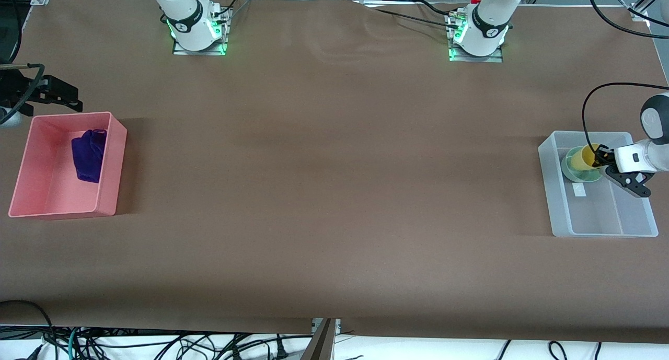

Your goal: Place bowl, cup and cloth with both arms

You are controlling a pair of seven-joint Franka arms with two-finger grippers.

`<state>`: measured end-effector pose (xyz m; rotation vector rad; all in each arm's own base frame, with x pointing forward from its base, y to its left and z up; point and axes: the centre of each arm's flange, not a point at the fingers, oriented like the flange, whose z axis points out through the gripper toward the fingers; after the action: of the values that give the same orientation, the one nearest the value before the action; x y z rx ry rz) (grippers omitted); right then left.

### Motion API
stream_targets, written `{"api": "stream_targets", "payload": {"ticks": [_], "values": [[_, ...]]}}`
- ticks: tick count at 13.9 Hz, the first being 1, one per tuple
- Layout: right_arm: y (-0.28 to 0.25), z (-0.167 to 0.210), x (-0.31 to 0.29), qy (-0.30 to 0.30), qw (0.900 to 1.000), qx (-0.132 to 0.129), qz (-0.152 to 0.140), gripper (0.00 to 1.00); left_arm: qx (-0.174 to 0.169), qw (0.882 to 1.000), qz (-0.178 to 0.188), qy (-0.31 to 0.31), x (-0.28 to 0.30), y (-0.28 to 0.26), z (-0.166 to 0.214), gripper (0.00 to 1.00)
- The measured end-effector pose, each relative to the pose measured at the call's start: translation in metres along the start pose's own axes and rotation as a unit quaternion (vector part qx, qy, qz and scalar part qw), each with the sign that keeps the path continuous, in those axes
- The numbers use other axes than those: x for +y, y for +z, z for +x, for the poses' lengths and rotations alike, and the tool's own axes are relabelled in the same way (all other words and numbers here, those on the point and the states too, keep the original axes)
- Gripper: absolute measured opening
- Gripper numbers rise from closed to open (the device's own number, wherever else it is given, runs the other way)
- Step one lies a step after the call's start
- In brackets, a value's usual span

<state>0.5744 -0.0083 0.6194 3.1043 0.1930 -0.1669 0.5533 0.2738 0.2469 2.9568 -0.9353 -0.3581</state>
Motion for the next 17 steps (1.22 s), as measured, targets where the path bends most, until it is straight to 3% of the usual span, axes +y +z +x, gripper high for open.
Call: {"api": "stream_targets", "payload": {"ticks": [4, 8, 13, 17], "values": [[0.0, 0.0, 0.0, 0.0, 1.0, 0.0, 0.0, 1.0, 0.009, 1.0, 0.023, 0.017, 0.003, -0.041, 0.003, 0.58], [0.0, 0.0, 0.0, 0.0, 1.0, 0.0, 0.0, 1.0, -0.004, 1.0, 0.005, 0.01, 0.051, -0.145, 0.036, 0.99], [0.001, 0.0, 0.0, 0.0, 1.0, 0.0, 0.0, 1.0, -0.03, 0.997, -0.009, -0.077, 0.15, -0.255, 0.097, 1.0], [0.0, 0.0, 0.0, 0.0, 1.0, 0.0, 0.0, 1.0, -0.011, 0.991, 0.029, -0.129, 0.215, -0.301, 0.131, 1.0]]}}
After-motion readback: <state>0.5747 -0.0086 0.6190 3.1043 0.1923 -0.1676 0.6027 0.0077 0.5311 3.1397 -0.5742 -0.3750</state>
